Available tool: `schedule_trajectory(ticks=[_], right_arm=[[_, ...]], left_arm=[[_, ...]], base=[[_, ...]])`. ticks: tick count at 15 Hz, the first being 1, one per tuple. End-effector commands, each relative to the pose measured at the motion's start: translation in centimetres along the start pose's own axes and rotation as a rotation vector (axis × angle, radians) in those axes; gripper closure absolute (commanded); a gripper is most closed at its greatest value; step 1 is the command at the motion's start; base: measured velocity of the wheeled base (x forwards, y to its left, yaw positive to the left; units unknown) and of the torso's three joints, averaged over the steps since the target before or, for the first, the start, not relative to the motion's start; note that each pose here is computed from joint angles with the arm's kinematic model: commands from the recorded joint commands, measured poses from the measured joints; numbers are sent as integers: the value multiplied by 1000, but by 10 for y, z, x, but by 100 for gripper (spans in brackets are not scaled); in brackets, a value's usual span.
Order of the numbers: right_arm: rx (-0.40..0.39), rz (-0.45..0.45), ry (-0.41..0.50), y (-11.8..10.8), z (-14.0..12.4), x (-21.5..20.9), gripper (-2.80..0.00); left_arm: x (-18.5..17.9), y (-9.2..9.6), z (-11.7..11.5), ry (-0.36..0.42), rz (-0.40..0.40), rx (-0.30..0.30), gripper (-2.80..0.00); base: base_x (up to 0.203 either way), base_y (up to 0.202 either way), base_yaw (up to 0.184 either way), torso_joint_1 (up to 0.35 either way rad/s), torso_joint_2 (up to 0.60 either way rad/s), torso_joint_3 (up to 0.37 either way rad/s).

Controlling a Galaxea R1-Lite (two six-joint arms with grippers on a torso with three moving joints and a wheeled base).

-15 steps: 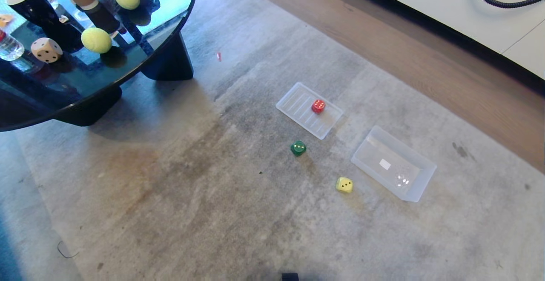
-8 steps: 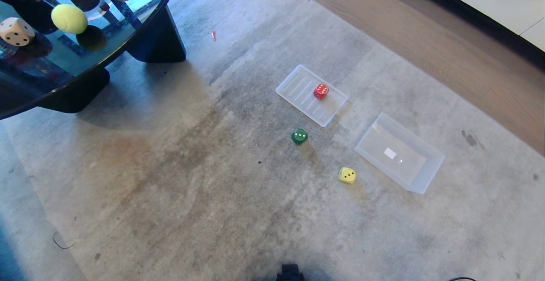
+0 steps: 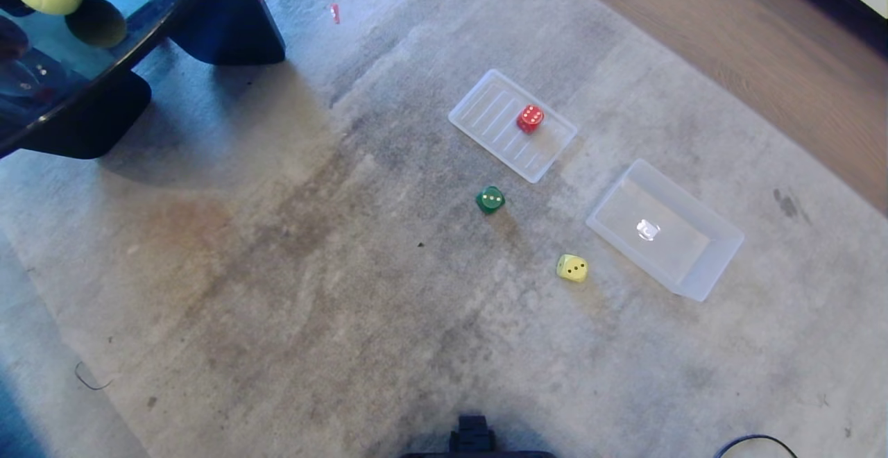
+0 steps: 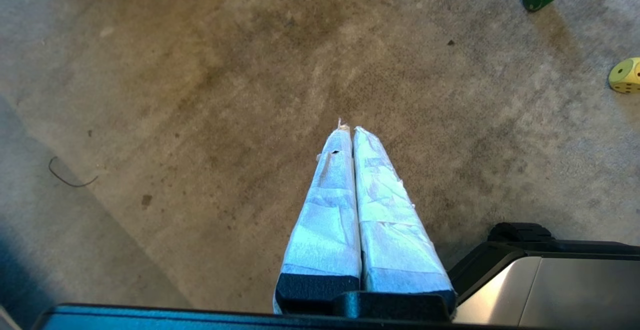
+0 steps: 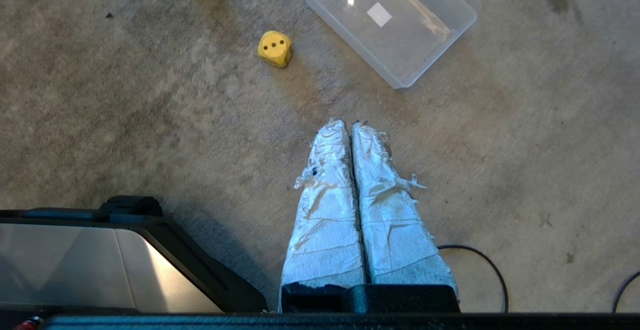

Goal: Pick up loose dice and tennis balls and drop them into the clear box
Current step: Find toys out of the box

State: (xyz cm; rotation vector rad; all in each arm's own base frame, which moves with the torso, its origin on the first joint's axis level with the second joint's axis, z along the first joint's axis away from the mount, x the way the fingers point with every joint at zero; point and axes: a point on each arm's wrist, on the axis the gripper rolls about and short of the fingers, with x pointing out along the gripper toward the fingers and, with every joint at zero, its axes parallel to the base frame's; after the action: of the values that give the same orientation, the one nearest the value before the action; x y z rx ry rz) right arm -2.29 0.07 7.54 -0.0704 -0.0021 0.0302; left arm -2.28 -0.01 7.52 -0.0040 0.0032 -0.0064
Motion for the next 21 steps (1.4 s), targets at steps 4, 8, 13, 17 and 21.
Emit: schedule_trajectory(ticks=[4,8,13,17,21], right_arm=[[-2,1,3,0,0,0,0],[0,1,3,0,0,0,0],[0,1,3,0,0,0,0],[0,1,3,0,0,0,0],[2,-6,-24,-1,10,-2,0]], left_arm=[[0,0,0,1,0,-2,0],[0,0,0,2,2,-7,0],[0,0,0,1,2,-8,0],[0,0,0,1,2,-7,0],[0,0,0,1,2,-8,0]], base=[[0,0,0,1,1,-190],[0,0,0,0,1,-49],[0,0,0,0,0,0],[0,0,0,0,0,0],[0,0,0,0,0,0]])
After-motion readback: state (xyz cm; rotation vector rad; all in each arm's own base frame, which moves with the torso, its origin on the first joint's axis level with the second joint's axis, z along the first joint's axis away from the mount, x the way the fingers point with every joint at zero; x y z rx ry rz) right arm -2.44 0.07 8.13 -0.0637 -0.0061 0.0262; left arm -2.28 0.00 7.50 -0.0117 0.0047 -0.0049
